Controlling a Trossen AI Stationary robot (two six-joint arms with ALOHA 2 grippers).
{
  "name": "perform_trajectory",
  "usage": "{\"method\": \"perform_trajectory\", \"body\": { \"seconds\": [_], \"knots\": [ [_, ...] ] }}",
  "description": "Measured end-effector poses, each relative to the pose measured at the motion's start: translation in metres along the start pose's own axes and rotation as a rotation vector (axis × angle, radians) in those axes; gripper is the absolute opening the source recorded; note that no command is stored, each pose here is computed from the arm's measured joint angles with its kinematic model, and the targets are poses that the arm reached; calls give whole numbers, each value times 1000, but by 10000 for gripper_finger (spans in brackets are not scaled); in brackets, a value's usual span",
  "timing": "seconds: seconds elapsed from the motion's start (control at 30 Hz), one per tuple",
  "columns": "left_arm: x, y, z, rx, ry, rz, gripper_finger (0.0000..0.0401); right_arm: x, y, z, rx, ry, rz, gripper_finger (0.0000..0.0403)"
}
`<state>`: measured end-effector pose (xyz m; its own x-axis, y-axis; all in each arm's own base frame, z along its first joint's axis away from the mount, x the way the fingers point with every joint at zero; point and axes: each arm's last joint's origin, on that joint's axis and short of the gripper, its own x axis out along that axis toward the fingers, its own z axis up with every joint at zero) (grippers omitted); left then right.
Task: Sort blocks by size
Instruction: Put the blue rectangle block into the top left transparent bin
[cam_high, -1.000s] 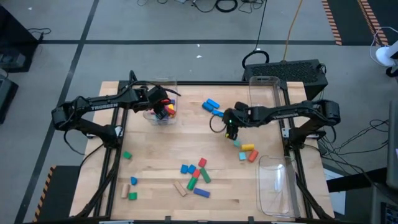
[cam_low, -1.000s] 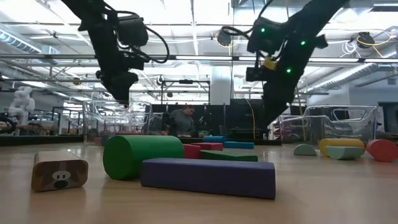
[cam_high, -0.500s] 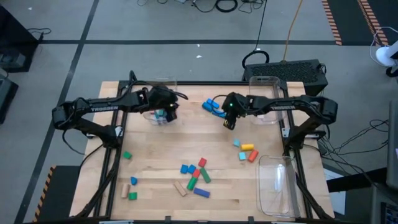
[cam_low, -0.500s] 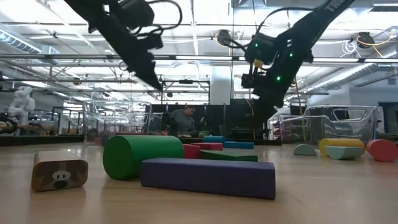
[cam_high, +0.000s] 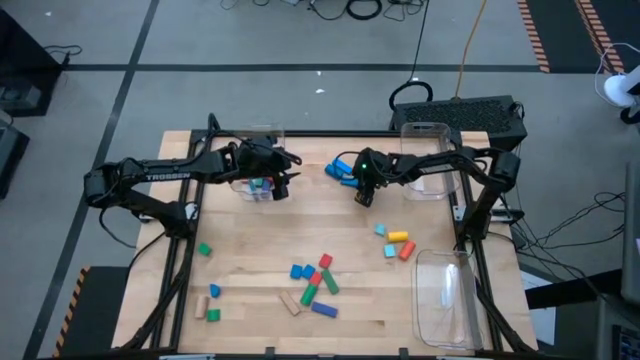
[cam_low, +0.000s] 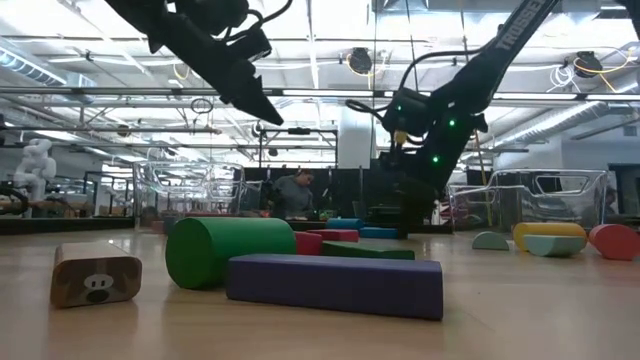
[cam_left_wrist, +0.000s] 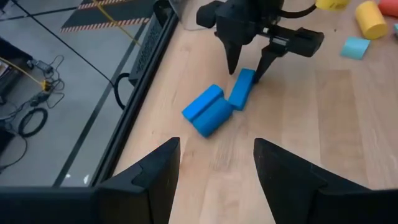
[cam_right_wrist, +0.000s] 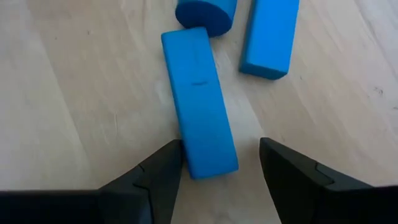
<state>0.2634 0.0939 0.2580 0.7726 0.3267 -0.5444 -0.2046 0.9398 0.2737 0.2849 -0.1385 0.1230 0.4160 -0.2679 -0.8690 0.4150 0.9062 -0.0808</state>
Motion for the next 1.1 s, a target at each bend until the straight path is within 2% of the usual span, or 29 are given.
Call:
{"method": "perform_trajectory", "body": {
  "seconds": [0.1, 0.2, 0.43, 0.57, 0.83, 0.97, 1.1],
  "knots": [
    [3, -1, -1, -2, 1, -17, 207, 2, 0, -1, -33, 6, 0, 199],
    [12, -4, -3, -1, 1, -78, 207, 2, 1, -1, -43, 9, 3, 180],
    [46, -21, -13, 24, 33, -161, 207, 2, 9, -1, -64, 13, 36, 79],
    [65, -30, -17, 36, 22, -174, 207, 1, 17, -2, -82, 15, 13, 75],
    [81, -44, -19, 145, -19, -193, 207, -5, 52, -2, -232, -8, -171, 75],
    [80, -52, -18, 230, -25, -199, 207, -15, 75, -3, -314, -46, -160, 75],
    [79, -58, -16, 293, -23, -179, 207, -29, 92, 2, -345, -136, -163, 75]
  ]
}}
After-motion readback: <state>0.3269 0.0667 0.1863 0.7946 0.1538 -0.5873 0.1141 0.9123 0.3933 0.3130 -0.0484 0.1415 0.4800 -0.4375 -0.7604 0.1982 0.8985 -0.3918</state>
